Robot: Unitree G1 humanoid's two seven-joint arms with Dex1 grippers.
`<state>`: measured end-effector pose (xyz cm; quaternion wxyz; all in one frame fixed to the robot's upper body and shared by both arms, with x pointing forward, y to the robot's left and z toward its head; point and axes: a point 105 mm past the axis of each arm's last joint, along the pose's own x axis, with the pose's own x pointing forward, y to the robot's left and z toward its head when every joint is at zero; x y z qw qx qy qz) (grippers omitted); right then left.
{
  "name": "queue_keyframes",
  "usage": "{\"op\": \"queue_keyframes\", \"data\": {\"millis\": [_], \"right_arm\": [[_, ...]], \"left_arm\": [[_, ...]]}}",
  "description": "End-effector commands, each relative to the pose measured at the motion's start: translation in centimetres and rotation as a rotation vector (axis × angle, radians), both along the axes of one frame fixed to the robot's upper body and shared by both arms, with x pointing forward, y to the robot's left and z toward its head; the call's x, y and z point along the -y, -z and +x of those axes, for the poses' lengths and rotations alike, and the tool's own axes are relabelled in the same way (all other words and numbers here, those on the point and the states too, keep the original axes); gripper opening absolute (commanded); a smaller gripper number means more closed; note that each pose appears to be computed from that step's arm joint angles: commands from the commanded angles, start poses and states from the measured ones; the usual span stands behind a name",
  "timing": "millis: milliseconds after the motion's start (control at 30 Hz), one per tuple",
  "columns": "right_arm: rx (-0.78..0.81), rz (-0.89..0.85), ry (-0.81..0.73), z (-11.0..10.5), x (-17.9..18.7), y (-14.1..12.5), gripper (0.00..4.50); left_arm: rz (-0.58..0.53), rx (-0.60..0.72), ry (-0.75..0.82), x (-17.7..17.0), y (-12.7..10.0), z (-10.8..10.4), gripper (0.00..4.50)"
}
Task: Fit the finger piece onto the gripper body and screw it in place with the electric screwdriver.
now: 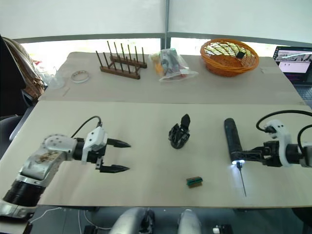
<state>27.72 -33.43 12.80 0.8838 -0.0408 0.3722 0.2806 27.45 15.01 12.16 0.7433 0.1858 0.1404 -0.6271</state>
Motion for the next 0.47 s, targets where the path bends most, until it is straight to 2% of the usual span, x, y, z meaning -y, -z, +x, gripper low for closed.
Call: {"op": "queue_keyframes", "data": {"millis": [33, 167, 267, 400, 467], "right_arm": [[0.283, -0.171, -0.192, -0.4, 1.9, -3.9, 4.41], [0.362, -0.122, -0.203, -3.0, 3.9, -7.2, 4.41], [0.385, -0.122, -0.198, -4.1, 4.5, -9.1, 4.41], [0.41, -0.12, -0.187, -4.7, 4.7, -9.5, 4.41], [0.434, -0.14, -0.176, -4.3, 4.5, -9.2, 4.41]], "left_arm": [[0.039, 0.06, -0.105, -3.1, -2.0, 0.8, 4.5], [0.053, -0.023, -0.188, -7.4, -3.9, -0.5, 4.5], [0.048, -0.06, -0.204, -9.1, -5.3, -1.5, 4.5], [0.041, -0.061, -0.214, -9.3, -5.9, -1.5, 4.5], [0.045, -0.065, -0.183, -8.8, -5.6, -1.6, 4.5]]}}
